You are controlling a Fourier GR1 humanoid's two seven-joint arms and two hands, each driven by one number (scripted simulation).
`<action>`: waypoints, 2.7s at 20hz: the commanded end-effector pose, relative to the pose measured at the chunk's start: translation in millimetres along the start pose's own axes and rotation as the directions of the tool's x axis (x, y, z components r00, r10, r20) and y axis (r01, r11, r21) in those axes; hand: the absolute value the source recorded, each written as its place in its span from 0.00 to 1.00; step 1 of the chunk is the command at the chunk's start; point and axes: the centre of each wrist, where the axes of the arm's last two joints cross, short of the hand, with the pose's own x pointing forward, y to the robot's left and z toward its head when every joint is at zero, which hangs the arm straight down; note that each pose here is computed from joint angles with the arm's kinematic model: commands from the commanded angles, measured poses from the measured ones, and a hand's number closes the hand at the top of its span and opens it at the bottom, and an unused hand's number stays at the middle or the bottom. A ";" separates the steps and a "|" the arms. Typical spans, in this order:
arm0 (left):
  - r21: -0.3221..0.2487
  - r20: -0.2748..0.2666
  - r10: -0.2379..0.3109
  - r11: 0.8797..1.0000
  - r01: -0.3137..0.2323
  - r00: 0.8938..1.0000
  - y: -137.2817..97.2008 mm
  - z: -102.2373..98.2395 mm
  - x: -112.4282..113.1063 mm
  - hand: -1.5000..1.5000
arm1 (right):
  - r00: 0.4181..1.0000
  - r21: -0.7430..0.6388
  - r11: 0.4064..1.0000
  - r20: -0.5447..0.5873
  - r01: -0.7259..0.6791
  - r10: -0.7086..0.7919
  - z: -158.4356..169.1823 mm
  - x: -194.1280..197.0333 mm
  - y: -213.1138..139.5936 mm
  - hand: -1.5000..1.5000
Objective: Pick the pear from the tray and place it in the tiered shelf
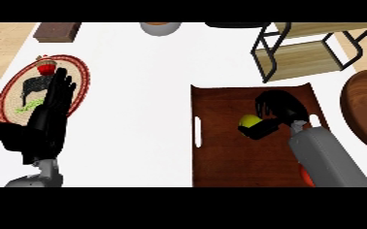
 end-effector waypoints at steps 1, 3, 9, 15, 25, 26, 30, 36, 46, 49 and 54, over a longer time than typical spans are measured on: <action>0.016 -0.003 0.008 1.000 -0.008 1.000 14.4 4.5 -2.2 0.50 | 0.998 -0.064 0.996 -0.008 -0.069 0.069 46.2 -57.4 -8.6 1.00; 0.017 0.003 0.003 1.000 -0.003 1.000 19.5 -4.5 -7.4 0.50 | 1.000 -0.104 0.995 0.024 0.000 0.002 64.2 -54.7 -20.4 1.00; 0.010 -0.011 0.007 1.000 -0.007 1.000 13.1 1.4 0.3 0.50 | 0.975 -0.236 0.950 0.140 0.203 -0.174 110.9 -32.4 -49.8 1.00; 0.026 -0.009 -0.008 1.000 0.008 1.000 17.6 -8.8 -2.6 0.50 | 0.919 -0.455 0.799 0.185 0.393 -0.347 146.2 -28.1 -127.1 1.00; -0.001 0.000 0.019 1.000 -0.019 1.000 -12.4 -12.1 6.3 0.50 | 0.939 -0.629 0.718 0.061 0.299 -0.338 198.8 -40.3 -189.1 1.00; -0.019 0.011 0.009 1.000 -0.009 1.000 2.2 9.2 16.7 0.50 | 0.912 -0.635 0.685 0.082 0.358 -0.402 186.5 -49.9 -205.9 1.00; -0.013 0.006 0.000 1.000 0.001 1.000 12.8 -3.6 -1.1 0.50 | 0.924 -0.660 0.679 0.059 0.321 -0.379 162.1 -53.4 -204.5 1.00; -0.037 0.022 0.017 0.999 -0.016 1.000 9.8 -6.8 -2.3 0.50 | 0.900 -0.690 0.625 0.090 0.364 -0.426 124.2 -88.7 -223.4 1.00; -0.039 0.015 0.001 0.999 0.000 1.000 4.4 -10.7 9.2 0.50 | 0.890 -0.722 0.576 0.124 0.384 -0.438 57.2 -104.4 -220.0 1.00; -0.019 0.010 0.023 1.000 -0.023 1.000 -8.1 -7.4 6.8 0.50 | 0.889 -0.734 0.560 0.129 0.383 -0.439 36.8 -106.8 -210.9 1.00; -0.036 0.025 0.014 0.999 -0.013 1.000 1.0 -15.8 17.1 0.50 | 0.909 -0.730 0.586 0.113 0.350 -0.401 19.1 -112.2 -204.4 1.00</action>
